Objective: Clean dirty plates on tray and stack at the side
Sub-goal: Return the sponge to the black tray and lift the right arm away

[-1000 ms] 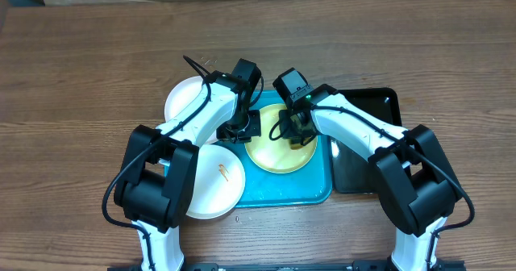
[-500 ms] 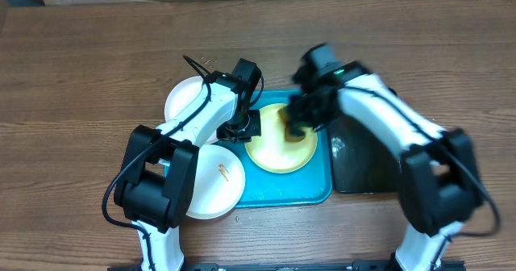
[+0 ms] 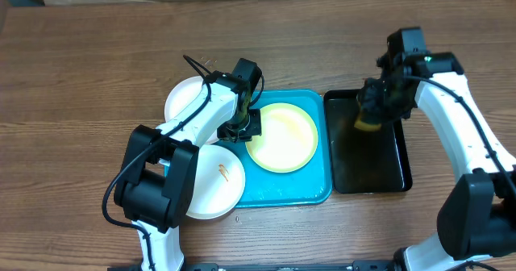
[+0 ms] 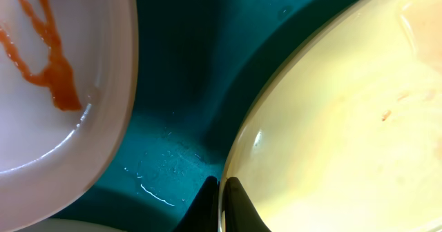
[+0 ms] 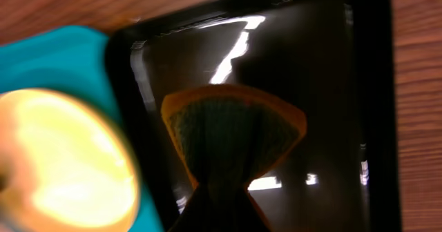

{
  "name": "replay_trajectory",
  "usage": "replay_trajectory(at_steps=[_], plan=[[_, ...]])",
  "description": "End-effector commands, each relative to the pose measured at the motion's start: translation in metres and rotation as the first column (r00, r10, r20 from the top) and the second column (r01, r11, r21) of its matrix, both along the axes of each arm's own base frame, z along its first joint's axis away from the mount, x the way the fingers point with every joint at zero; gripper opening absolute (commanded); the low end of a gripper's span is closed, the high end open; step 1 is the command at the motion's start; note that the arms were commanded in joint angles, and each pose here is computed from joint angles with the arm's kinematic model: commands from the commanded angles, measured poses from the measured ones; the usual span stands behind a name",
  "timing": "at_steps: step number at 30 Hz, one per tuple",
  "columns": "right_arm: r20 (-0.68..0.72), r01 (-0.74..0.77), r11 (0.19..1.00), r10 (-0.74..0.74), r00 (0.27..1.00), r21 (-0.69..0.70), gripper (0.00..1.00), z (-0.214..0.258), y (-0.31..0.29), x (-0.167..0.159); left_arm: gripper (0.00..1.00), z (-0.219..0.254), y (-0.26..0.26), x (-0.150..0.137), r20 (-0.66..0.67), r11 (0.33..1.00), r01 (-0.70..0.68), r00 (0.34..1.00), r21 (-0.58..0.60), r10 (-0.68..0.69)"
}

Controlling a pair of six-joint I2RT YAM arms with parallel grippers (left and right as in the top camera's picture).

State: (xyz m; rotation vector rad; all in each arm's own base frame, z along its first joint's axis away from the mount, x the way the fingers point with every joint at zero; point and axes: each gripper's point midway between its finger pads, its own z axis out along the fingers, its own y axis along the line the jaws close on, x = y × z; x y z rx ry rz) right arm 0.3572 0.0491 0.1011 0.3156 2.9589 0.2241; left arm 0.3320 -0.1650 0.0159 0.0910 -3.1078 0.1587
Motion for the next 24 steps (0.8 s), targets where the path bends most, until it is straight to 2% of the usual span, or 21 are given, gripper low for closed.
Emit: replay_trajectory(at_steps=[1, 6, 12, 13, 15, 16, 20, 24], plan=[[-0.017, 0.029, 0.991, -0.031, 0.999, -0.132, 0.04, -0.027, -0.024, -0.009, 0.05, -0.001, -0.005, 0.004, 0.005, 1.0, -0.008, 1.0, -0.003, 0.008], [0.013, 0.029, 0.991, -0.028, 1.0, -0.129, 0.04, -0.065, -0.024, -0.014, 0.05, -0.001, -0.005, 0.004, 0.005, 1.0, -0.007, 1.0, -0.003, 0.007], [0.018, 0.029, 0.991, -0.027, 0.999, -0.129, 0.05, -0.084, -0.024, -0.021, 0.05, -0.001, -0.005, 0.004, 0.006, 1.0, -0.007, 1.0, -0.003, 0.007], [0.016, 0.028, 0.991, -0.027, 1.0, -0.129, 0.13, -0.084, -0.024, -0.022, 0.05, -0.001, -0.005, 0.004, 0.006, 1.0, -0.007, 1.0, -0.003, 0.007], [0.017, 0.027, 0.992, -0.025, 1.0, -0.124, 0.43, -0.083, -0.023, -0.022, 0.05, -0.001, -0.005, 0.004, 0.006, 1.0, -0.007, 1.0, -0.003, 0.007], [0.018, 0.025, 0.993, -0.024, 1.0, -0.118, 0.5, -0.083, -0.022, -0.021, 0.06, -0.001, -0.005, 0.004, 0.006, 1.0, -0.007, 1.0, -0.003, 0.007], [0.018, 0.026, 0.995, -0.024, 1.0, -0.099, 0.56, -0.067, -0.019, -0.014, 0.22, -0.001, -0.004, 0.004, 0.006, 1.0, -0.007, 1.0, -0.002, 0.007], [0.041, 0.038, 0.995, -0.034, 0.999, -0.097, 0.57, -0.036, -0.022, 0.003, 0.28, -0.001, -0.004, 0.005, 0.007, 1.0, -0.003, 1.0, 0.0, 0.003]])
